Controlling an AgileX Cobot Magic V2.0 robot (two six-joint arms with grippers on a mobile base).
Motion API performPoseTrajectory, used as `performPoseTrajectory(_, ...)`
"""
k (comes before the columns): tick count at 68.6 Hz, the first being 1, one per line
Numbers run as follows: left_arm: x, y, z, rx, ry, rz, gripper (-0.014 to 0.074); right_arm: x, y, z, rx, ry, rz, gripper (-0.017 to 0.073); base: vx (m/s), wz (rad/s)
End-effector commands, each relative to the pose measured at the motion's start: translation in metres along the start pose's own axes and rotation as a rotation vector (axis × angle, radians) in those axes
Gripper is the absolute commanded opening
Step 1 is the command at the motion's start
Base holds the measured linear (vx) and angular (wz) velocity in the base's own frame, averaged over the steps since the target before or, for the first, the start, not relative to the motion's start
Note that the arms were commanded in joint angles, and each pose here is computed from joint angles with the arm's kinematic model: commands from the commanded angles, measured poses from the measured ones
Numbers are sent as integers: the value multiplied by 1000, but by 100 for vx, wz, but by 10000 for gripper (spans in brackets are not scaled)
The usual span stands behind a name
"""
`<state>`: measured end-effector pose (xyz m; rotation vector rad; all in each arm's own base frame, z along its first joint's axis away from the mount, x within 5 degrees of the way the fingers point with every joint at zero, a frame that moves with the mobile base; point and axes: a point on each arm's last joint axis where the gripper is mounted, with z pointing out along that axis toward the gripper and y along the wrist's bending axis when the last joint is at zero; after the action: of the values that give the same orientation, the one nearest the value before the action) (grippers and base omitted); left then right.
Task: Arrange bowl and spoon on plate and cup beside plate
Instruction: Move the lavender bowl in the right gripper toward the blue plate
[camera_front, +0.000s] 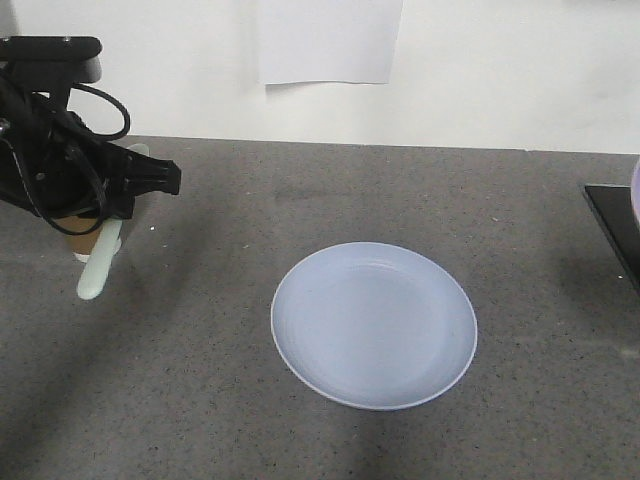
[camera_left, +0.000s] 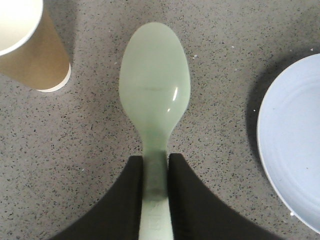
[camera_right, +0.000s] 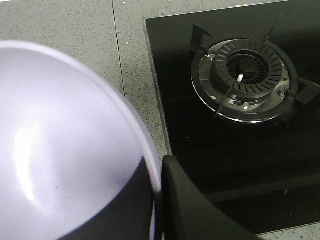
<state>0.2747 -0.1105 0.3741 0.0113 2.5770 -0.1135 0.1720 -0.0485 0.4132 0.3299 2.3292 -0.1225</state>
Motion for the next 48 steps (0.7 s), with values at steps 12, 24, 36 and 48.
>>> performPoseTrajectory(12,-6,-1,-20,37,-96,-6,-6,-10,-1,-10,8,-103,-8,-6,0,0)
performPoseTrajectory(24,-6,-1,-20,37,-96,-6,-6,-10,-1,-10,8,-103,-8,-6,0,0)
performPoseTrajectory(36,-6,-1,-20,37,-96,-6,-6,-10,-1,-10,8,-103,-8,-6,0,0)
performPoseTrajectory(48,-6,-1,-20,37,-96,-6,-6,-10,-1,-10,8,-103,-8,-6,0,0)
